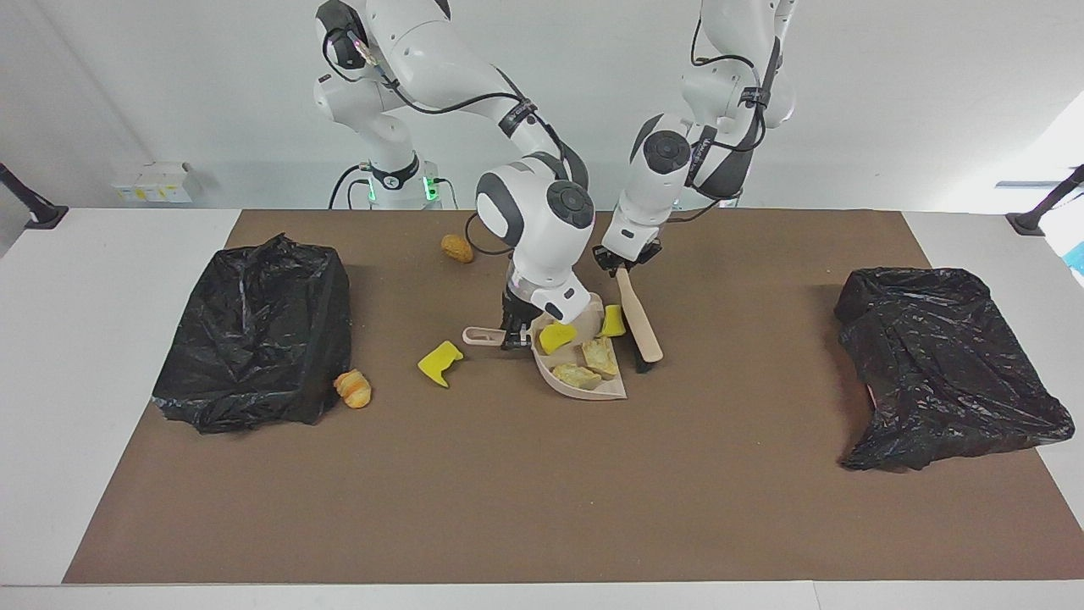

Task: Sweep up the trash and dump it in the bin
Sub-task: 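Sweep the paper and sponge pieces into the dustpan with the left gripper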

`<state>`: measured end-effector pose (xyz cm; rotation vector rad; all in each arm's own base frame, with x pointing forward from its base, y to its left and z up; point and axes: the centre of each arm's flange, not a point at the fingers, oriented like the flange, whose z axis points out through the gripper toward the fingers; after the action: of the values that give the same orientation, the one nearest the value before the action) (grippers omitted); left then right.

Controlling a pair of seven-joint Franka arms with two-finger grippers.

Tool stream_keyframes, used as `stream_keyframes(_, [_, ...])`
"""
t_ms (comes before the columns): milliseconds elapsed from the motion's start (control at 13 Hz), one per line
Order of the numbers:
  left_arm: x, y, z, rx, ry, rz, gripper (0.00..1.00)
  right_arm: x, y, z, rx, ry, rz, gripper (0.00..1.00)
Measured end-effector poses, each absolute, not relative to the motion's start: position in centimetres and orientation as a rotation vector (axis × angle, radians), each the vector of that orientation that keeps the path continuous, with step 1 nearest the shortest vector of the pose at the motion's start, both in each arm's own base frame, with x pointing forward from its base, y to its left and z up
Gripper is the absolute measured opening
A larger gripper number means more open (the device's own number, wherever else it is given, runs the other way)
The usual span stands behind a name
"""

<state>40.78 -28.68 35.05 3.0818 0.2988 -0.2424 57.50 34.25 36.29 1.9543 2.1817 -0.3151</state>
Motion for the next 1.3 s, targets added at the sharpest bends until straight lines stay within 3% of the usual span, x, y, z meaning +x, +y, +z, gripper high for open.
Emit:
stream_keyframes(383, [41.2, -28.0, 35.1, 3.083, 0.314, -0.240, 0.26, 57.7, 34.2, 36.3, 1.956, 2.181, -0.301, 0.33])
stream_keyframes(920, [36.6, -37.1, 37.0, 2.977, 0.332, -0.033, 0.26, 57.7, 34.2, 36.3, 1.956, 2.181, -0.300, 0.33])
stream_keyframes(1303, [38.6, -32.5, 35.0, 3.032, 0.490, -0.151, 0.26, 57.7, 34.1, 36.2, 1.988, 2.160, -0.297, 0.33])
